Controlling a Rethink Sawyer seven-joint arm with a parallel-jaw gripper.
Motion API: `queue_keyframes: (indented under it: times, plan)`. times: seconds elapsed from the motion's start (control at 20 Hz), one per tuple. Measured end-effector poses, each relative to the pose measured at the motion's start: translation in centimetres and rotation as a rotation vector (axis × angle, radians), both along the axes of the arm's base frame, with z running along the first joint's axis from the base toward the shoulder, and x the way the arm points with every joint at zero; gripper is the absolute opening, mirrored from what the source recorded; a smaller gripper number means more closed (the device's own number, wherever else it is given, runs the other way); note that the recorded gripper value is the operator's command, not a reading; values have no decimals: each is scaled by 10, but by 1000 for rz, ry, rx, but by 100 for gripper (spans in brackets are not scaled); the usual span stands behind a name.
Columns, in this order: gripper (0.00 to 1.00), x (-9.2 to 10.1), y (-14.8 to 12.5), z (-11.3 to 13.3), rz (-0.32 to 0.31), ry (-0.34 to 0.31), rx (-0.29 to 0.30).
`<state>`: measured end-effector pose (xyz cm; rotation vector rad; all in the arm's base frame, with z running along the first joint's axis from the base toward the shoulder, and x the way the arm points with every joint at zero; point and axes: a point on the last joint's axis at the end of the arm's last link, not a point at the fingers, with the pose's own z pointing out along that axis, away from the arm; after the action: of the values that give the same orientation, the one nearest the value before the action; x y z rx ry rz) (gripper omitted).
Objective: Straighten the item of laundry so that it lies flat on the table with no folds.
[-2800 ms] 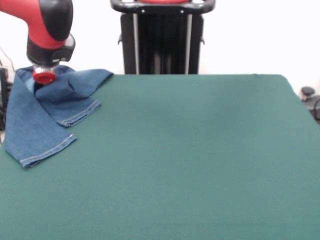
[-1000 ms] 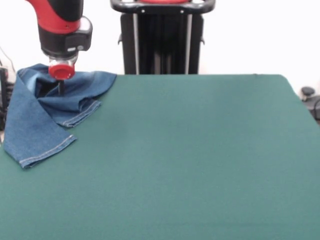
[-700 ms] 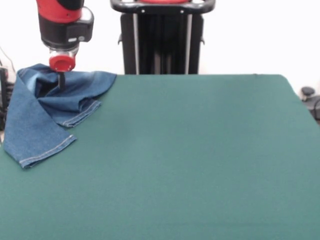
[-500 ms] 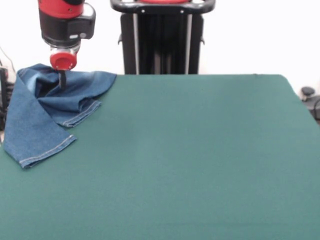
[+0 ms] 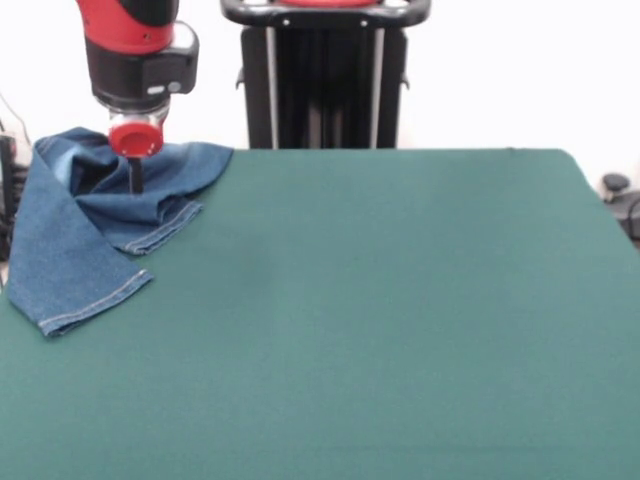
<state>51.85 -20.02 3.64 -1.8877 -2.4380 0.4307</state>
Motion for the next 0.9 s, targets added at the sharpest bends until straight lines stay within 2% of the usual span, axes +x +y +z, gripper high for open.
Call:
queue_keyframes:
  times: [0.5,0.9]
  plan:
    - [100,15,3,-33,12,8,11]
    - [100,20,6,-54,17,18,21]
